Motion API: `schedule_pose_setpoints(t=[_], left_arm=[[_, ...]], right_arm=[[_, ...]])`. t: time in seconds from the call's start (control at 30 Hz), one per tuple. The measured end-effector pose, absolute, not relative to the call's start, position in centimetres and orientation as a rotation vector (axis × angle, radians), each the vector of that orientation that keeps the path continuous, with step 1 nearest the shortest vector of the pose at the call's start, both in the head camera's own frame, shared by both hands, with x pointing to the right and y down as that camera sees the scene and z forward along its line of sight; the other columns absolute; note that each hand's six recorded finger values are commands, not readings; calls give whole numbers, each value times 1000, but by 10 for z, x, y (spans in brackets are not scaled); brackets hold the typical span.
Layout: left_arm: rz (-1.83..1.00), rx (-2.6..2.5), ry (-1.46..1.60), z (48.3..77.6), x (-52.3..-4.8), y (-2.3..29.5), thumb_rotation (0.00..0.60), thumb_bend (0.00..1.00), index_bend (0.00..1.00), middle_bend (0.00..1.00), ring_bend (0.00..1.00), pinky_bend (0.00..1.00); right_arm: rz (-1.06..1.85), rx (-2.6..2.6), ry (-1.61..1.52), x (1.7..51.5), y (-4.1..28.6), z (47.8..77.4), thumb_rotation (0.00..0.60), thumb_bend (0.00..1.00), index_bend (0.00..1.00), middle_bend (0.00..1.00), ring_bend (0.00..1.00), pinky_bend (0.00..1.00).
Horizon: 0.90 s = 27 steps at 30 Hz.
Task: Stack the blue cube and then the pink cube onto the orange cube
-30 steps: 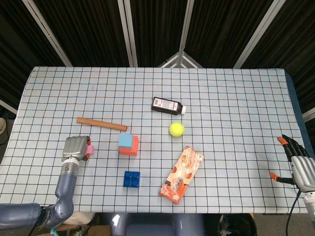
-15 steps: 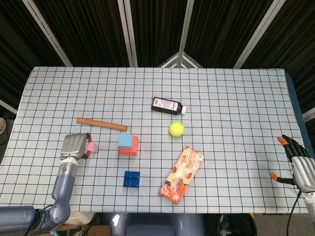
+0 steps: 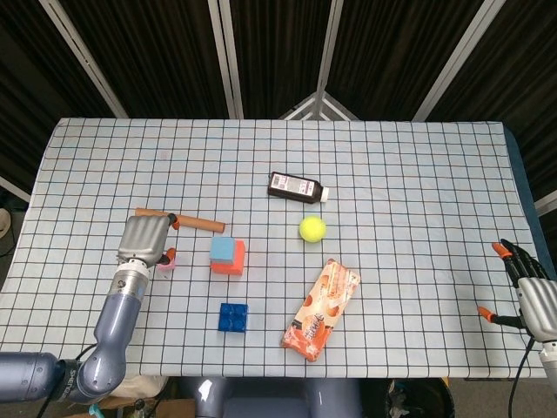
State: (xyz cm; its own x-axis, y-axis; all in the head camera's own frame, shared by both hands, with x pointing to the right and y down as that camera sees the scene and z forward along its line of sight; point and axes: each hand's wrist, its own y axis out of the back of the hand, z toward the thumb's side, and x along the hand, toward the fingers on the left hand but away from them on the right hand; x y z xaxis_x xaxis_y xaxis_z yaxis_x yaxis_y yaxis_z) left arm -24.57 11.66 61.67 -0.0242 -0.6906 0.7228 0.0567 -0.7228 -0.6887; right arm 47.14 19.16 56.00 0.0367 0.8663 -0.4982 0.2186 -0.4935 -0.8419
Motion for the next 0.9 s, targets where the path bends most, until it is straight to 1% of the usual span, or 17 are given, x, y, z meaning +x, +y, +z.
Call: schedule_pose_setpoints(t=[0.13, 0.27, 0.5, 0.67, 0.9], left_arm=[[-1836, -1700, 645, 616, -248, 123, 600, 379, 333, 838, 810, 863], [-1911, -1692, 614, 632, -264, 139, 600, 377, 323, 836, 810, 862], [-1995, -1683, 610, 658, -290, 153, 600, 377, 333, 836, 810, 862], [-2015, -1688, 590, 675, -295, 160, 600, 377, 333, 836, 810, 862], [-2031, -1690, 587, 690, -298, 163, 600, 377, 332, 837, 810, 862]], right_arm=[[1490, -1761, -1102, 472, 192, 559, 600, 129, 0, 7, 32, 137], [1487, -1763, -1103, 473, 192, 559, 600, 128, 0, 7, 32, 137], [1498, -1763, -1098, 473, 192, 561, 600, 128, 0, 7, 32, 137], [1505, -1767, -1089, 471, 191, 563, 600, 128, 0, 7, 32, 137], [1509, -1766, -1089, 472, 191, 564, 600, 129, 0, 7, 32, 137]])
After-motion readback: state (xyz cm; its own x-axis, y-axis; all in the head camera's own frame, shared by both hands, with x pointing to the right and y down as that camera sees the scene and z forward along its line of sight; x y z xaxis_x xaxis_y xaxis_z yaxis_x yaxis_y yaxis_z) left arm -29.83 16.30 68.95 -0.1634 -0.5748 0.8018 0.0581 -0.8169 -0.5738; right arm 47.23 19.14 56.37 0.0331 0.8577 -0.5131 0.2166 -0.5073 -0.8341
